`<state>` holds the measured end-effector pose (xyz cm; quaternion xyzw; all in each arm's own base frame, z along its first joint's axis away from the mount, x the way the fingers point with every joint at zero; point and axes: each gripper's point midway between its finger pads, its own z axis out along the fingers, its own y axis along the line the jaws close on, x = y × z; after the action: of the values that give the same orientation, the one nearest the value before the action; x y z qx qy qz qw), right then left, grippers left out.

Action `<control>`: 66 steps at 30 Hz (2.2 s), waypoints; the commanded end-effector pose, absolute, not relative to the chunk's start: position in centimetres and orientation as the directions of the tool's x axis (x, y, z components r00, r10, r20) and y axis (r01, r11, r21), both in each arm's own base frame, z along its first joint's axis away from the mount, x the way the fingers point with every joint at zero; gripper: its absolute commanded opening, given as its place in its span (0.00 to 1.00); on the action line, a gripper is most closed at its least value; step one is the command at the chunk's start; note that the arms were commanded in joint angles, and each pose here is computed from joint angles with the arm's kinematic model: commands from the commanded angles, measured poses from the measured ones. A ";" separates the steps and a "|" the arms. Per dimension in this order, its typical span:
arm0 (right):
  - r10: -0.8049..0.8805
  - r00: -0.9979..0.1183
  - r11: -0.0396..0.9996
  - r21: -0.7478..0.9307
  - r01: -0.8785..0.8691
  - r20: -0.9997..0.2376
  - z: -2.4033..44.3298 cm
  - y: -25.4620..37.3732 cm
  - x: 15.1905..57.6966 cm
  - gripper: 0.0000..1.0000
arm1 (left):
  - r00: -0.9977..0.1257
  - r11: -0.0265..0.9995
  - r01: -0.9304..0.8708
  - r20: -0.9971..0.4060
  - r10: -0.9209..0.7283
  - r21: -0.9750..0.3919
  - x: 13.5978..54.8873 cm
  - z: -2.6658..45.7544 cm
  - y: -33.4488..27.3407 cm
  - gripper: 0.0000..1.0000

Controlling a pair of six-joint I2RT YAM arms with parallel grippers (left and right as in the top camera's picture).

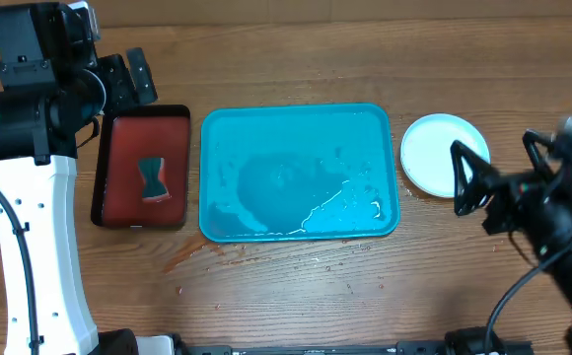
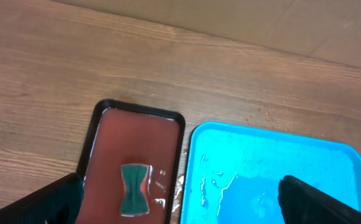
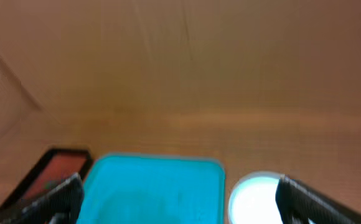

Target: Clean dirty plates on tray and stack at the side

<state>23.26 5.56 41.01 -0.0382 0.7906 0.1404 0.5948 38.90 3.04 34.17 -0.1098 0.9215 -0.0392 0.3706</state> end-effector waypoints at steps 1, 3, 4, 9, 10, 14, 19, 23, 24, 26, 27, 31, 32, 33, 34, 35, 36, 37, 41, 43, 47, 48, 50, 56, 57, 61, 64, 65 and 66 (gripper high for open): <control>0.065 -0.236 0.966 0.120 -0.227 -0.970 37.2 5.1 22.8 1.00 | -0.700 0.971 -0.175 -0.673 -0.238 -0.161 38.8 34.2 3.1 1.00; 0.073 -0.186 0.964 0.117 -0.238 -0.980 35.3 5.1 22.7 1.00 | -0.700 0.971 -0.175 -0.673 -0.238 -0.161 38.8 34.2 3.1 1.00; 0.077 -0.158 0.963 0.115 -0.245 -0.984 34.1 5.2 22.7 1.00 | -0.700 0.971 -0.175 -0.673 -0.238 -0.161 38.8 34.2 3.1 1.00; 0.090 -0.043 0.959 0.098 -0.267 -0.995 28.6 5.2 22.6 1.00 | -0.700 0.971 -0.175 -0.673 -0.238 -0.161 38.8 34.2 3.1 1.00; 0.091 -0.029 0.958 0.096 -0.269 -0.995 27.6 5.2 22.6 1.00 | -0.700 0.971 -0.175 -0.673 -0.238 -0.161 38.8 34.2 3.1 1.00; 0.096 0.020 0.949 0.085 -0.303 -0.995 23.5 5.8 22.7 1.00 | -0.700 0.971 -0.175 -0.673 -0.238 -0.161 38.8 34.2 3.1 1.00; 0.096 0.027 0.942 0.082 -0.325 -0.995 21.2 6.2 23.0 1.00 | -0.700 0.971 -0.175 -0.673 -0.238 -0.161 38.8 34.2 3.1 1.00; 0.091 -0.015 0.943 0.091 -0.320 -0.996 18.8 6.2 23.5 1.00 | -0.700 0.971 -0.175 -0.673 -0.238 -0.161 38.8 34.2 3.1 1.00; 0.089 -0.039 0.944 0.097 -0.315 -0.995 17.6 6.2 23.7 1.00 | -0.700 0.971 -0.175 -0.673 -0.238 -0.161 38.8 34.2 3.1 1.00; 0.091 -0.032 0.946 0.097 -0.309 -0.995 17.5 6.1 23.8 1.00 | -0.700 0.971 -0.175 -0.673 -0.238 -0.161 38.8 34.2 3.1 1.00; 0.090 -0.033 0.946 0.096 -0.308 -0.995 17.5 6.0 23.8 1.00 | -0.700 0.971 -0.175 -0.673 -0.238 -0.161 38.8 34.2 3.1 1.00; 0.098 -0.037 0.944 0.105 -0.312 -0.995 17.4 6.1 23.8 1.00 | -0.700 0.971 -0.175 -0.673 -0.238 -0.161 38.8 34.2 3.1 1.00; 0.097 -0.036 0.945 0.104 -0.312 -0.995 17.5 6.1 23.8 1.00 | -0.700 0.971 -0.175 -0.673 -0.238 -0.161 38.8 34.2 3.1 1.00; 0.097 -0.036 0.945 0.104 -0.312 -0.995 17.5 6.1 23.8 1.00 | -0.700 0.971 -0.175 -0.673 -0.238 -0.161 38.8 34.2 3.1 1.00; 0.097 -0.036 0.945 0.104 -0.312 -0.995 17.5 6.1 23.8 1.00 | -0.700 0.971 -0.175 -0.673 -0.238 -0.161 38.8 34.2 3.1 1.00; 0.097 -0.036 0.945 0.104 -0.312 -0.995 17.5 6.1 23.8 1.00 | -0.700 0.971 -0.175 -0.673 -0.238 -0.161 38.8 34.2 3.1 1.00; 0.097 -0.036 0.945 0.104 -0.312 -0.995 17.5 6.1 23.8 1.00 | -0.700 0.971 -0.175 -0.673 -0.238 -0.161 38.8 34.2 3.1 1.00; 0.097 -0.036 0.945 0.104 -0.312 -0.995 17.5 6.1 23.8 1.00 | -0.700 0.971 -0.175 -0.673 -0.238 -0.161 38.8 34.2 3.1 1.00; 0.097 -0.036 0.945 0.104 -0.312 -0.995 17.5 6.1 23.8 1.00 | -0.700 0.971 -0.175 -0.673 -0.238 -0.161 38.8 34.2 3.1 1.00; 0.097 -0.036 0.945 0.104 -0.312 -0.995 17.5 6.1 23.8 1.00 | -0.701 0.971 -0.175 -0.673 -0.238 -0.161 38.8 34.2 3.1 1.00; 0.097 -0.036 0.945 0.104 -0.311 -0.995 17.5 6.1 23.8 1.00 | -0.700 0.971 -0.175 -0.673 -0.238 -0.161 38.8 34.2 3.1 1.00; 0.097 -0.036 0.945 0.104 -0.312 -0.995 17.5 6.1 23.8 1.00 | -0.700 0.971 -0.175 -0.673 -0.238 -0.161 38.8 34.2 3.1 1.00; 0.097 -0.036 0.945 0.104 -0.312 -0.995 17.5 6.1 23.8 1.00 | -0.700 0.971 -0.175 -0.673 -0.238 -0.161 38.8 34.2 3.1 1.00; 0.097 -0.036 0.945 0.104 -0.312 -0.995 17.5 6.1 23.8 1.00 | -0.706 0.971 -0.177 -0.667 -0.239 -0.160 39.0 33.9 3.1 1.00; 0.097 -0.036 0.945 0.104 -0.312 -0.995 17.5 6.1 23.8 1.00 | -0.708 0.971 -0.177 -0.665 -0.239 -0.160 39.1 33.8 3.1 1.00; 0.097 -0.036 0.945 0.104 -0.311 -0.995 17.5 6.1 23.8 1.00 | -0.711 0.971 -0.178 -0.661 -0.239 -0.160 38.9 33.6 3.1 1.00; 0.097 -0.036 0.945 0.104 -0.312 -0.995 17.5 6.1 23.8 1.00 | -0.695 0.972 -0.173 -0.678 -0.237 -0.162 38.3 34.5 3.0 1.00; 0.097 -0.036 0.945 0.104 -0.312 -0.995 17.5 6.1 23.8 1.00 | -0.687 0.972 -0.171 -0.687 -0.236 -0.162 37.8 35.0 2.9 1.00; 0.097 -0.036 0.945 0.104 -0.312 -0.995 17.5 6.1 23.8 1.00 | -0.678 0.972 -0.168 -0.697 -0.234 -0.163 37.3 35.4 2.8 1.00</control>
<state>23.74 6.19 17.55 -0.0781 0.7067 0.1483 0.6874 38.78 2.96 34.10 -0.1091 0.9219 -0.0409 0.3696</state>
